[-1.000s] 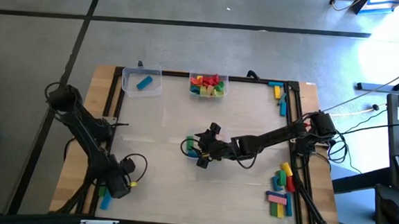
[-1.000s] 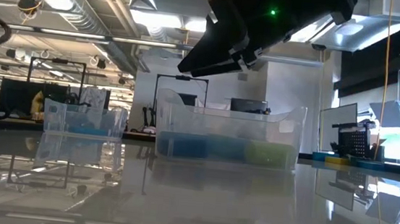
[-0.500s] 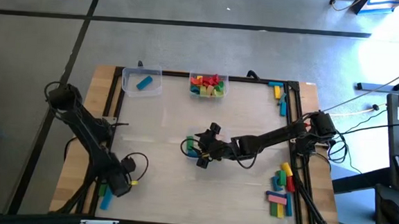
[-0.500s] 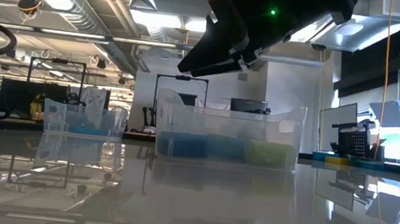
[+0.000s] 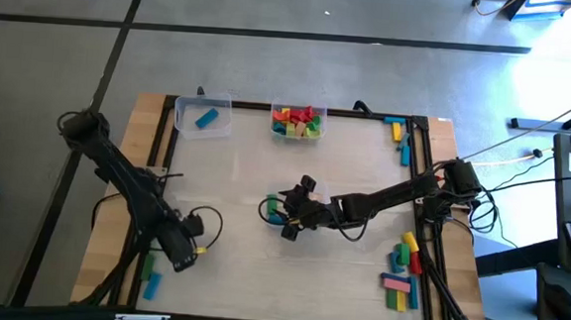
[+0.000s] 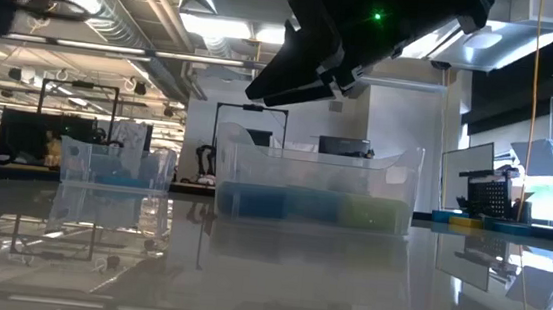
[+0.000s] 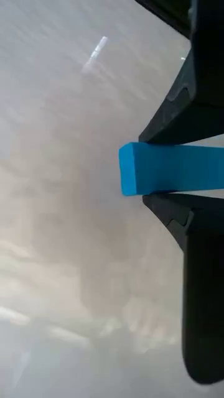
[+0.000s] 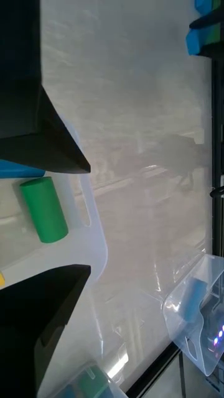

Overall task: Sort blocks by size
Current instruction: Put the blue rectangular block into the top left transparent bin

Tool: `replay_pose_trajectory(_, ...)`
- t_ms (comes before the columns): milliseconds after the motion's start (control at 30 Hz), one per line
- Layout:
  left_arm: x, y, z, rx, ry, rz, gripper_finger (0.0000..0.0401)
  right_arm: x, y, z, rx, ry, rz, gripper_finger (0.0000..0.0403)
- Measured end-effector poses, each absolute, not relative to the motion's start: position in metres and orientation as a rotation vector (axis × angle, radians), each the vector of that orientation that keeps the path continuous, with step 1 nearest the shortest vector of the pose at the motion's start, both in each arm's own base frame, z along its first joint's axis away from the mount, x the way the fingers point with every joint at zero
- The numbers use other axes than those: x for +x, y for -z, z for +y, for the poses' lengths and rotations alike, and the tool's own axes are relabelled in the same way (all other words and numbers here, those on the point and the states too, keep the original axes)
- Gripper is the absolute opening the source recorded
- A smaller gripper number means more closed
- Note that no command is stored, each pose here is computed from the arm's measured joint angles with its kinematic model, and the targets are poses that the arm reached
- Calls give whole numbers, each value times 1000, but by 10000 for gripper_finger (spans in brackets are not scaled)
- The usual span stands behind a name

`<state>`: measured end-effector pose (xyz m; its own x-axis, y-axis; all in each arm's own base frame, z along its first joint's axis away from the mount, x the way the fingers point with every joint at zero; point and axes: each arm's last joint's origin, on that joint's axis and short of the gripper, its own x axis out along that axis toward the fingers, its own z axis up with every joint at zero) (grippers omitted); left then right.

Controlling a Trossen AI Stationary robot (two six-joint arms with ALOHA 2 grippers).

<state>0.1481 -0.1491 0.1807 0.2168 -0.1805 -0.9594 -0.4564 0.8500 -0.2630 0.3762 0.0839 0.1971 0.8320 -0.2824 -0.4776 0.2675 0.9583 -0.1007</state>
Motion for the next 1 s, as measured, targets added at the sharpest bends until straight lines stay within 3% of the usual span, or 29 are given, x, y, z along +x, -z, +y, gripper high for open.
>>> replay_pose_trajectory(433, 162, -219, -91, -426, -295, 978, 106, 376, -197, 84, -14, 287, 511, 248)
replay_pose_trajectory(700, 167, -235, -52, -270, -524, 751, 110, 376, -197, 84, -14, 287, 511, 248)
replay_pose_trajectory(1000, 172, -241, -5, -155, -795, 700, 118, 379, -189, 85, -18, 290, 520, 248)
